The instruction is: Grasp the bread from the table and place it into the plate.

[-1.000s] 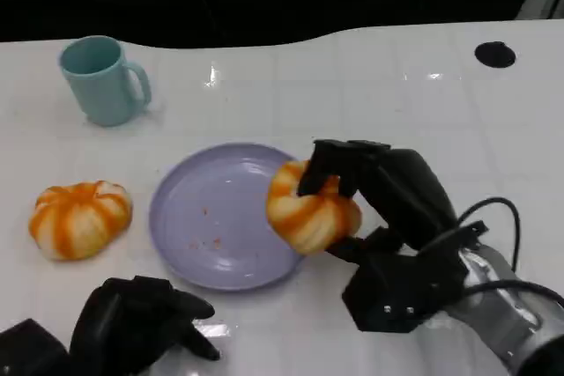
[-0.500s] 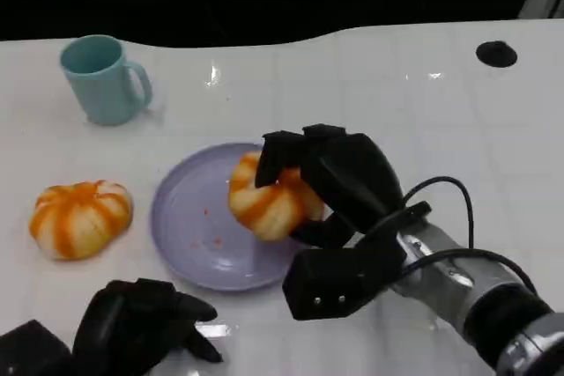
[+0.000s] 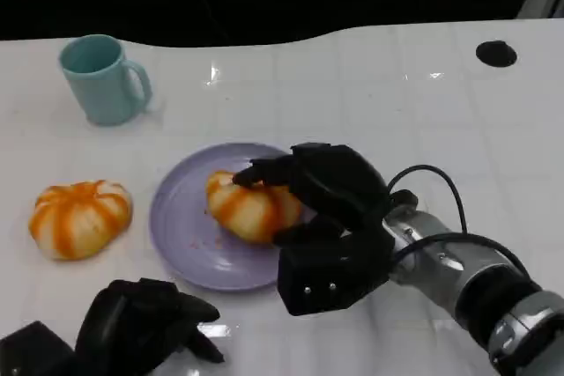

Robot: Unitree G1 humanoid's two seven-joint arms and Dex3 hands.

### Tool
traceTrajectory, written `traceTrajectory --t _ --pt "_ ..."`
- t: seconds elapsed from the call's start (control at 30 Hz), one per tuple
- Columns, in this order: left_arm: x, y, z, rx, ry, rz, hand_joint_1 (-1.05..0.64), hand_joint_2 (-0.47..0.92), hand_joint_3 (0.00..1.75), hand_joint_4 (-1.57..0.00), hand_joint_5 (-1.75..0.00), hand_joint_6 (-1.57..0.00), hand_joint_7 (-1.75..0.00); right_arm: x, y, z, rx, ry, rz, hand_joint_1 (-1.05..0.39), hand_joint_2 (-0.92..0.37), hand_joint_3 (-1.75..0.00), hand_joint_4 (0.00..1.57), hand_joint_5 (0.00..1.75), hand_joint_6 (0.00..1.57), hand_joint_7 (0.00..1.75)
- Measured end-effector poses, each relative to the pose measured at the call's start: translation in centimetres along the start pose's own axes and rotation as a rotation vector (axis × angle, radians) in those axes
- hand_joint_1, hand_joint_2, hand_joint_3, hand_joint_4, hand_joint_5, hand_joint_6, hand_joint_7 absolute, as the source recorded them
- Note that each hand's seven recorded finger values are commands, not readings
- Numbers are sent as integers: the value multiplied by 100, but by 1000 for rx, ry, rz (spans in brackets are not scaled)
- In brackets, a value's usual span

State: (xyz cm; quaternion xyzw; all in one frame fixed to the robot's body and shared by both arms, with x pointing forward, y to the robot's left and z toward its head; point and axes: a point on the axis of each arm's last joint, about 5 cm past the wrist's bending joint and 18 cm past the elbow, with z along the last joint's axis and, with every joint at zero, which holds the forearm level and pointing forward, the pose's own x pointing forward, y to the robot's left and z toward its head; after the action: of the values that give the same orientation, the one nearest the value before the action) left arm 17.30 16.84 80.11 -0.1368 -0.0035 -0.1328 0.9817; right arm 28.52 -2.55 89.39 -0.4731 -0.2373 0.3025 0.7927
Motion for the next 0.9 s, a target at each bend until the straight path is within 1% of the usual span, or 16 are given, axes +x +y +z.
traceTrajectory --t 0.07,0.2,0.4,0.53,0.57,0.63,0.7,0.83,0.9 --pt "0 0 0 0 0 0 -105 86 0 -154 -56 -157 -22 8 -27 5 -10 -12 -3 -62 -92 -18 1 46 33 0" --pt "1 0 -1 0 0 0 -105 86 0 -154 -57 -157 -22 14 -80 16 -22 -33 -13 -62 -92 -19 0 44 32 0" --pt "5 -1 0 0 -1 0 -105 86 0 -153 -57 -157 -22 -43 -85 6 -18 -47 -22 -63 -92 -20 1 47 33 1" --pt "8 -4 -1 -2 -1 0 -105 85 0 -153 -57 -157 -21 -94 -136 -12 -12 -60 -40 -61 -92 -20 3 51 35 2" --pt "9 -7 -3 -3 -2 0 -105 85 0 -153 -57 -157 -21 -108 -149 -14 -4 -63 -46 -60 -92 -20 5 52 37 3" --pt "13 -12 -4 -6 -3 0 -105 85 0 -154 -57 -157 -21 -161 -167 -24 23 -73 -61 -58 -92 -19 10 55 39 4" --pt "14 -13 -4 -6 -3 0 -105 85 0 -154 -57 -157 -21 -233 -182 -40 61 -87 -92 -57 -92 -19 12 57 40 4" --pt "15 -14 -5 -9 -4 2 -105 84 0 -154 -56 -157 -20 -388 -206 -106 110 -96 -116 -53 -92 -18 18 60 45 6" --pt "15 -15 -5 -10 -3 2 -105 85 0 -154 -56 -157 -20 -471 -220 -132 153 -109 -141 -50 -92 -16 24 62 49 7"
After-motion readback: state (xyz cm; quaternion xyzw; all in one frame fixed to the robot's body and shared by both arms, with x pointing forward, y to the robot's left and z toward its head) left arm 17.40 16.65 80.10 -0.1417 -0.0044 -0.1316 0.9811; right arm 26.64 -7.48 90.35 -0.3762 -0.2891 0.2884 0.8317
